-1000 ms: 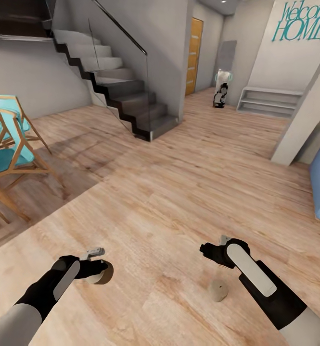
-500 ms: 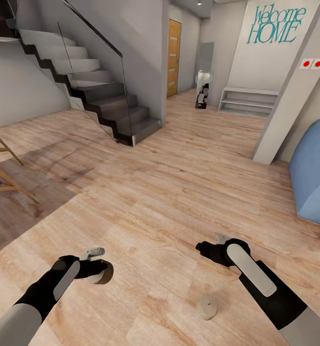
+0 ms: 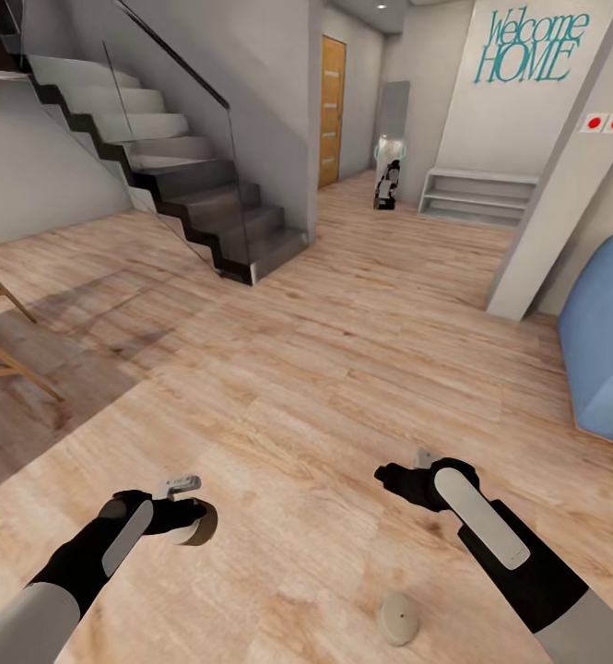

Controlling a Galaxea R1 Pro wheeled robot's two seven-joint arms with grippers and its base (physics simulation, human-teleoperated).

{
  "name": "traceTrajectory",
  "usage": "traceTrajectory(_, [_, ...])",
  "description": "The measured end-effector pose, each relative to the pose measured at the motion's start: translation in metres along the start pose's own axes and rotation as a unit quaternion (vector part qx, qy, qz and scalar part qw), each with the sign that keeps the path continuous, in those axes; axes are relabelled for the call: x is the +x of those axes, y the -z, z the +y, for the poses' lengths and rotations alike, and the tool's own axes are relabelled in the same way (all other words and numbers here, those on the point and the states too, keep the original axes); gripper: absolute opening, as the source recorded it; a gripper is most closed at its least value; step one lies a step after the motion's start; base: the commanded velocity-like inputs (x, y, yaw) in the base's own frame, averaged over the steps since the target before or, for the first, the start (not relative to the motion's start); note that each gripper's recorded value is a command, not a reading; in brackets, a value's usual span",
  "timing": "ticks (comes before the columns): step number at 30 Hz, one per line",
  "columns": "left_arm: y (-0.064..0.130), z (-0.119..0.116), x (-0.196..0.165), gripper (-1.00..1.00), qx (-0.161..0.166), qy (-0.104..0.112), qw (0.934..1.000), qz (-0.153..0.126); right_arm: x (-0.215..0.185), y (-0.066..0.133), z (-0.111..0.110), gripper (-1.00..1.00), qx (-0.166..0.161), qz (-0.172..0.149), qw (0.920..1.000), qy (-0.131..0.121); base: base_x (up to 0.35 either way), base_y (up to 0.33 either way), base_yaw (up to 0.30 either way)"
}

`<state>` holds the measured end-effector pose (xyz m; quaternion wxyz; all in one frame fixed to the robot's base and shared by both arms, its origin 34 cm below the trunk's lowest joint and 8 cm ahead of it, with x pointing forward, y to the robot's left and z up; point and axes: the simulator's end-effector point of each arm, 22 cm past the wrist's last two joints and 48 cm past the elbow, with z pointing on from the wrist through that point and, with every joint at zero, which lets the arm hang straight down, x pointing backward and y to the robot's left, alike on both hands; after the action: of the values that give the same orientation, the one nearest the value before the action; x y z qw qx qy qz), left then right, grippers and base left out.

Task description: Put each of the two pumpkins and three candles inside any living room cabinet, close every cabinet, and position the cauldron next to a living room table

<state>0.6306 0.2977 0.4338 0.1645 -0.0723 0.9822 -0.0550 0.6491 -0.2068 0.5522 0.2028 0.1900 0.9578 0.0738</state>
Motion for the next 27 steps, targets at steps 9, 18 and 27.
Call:
traceTrajectory(9, [0.0,-0.001,0.0,-1.0,0.002,0.002,1.0,0.0,0.0,0.0,0.0,1.0,0.0,0.0,1.0,0.0,0.052,-0.002,0.0])
traceTrajectory(18, [-0.009,0.001,0.004,-1.0,0.003,0.003,1.0,-0.001,0.005,-0.009,-0.004,1.0,0.001,0.0,1.0,0.0,0.0,0.0,0.0])
traceTrajectory(27, [-0.025,0.006,0.011,-1.0,0.003,0.01,0.9999,-0.003,0.014,-0.024,-0.011,1.0,0.008,-0.003,1.0,0.003,0.0,0.0,0.0])
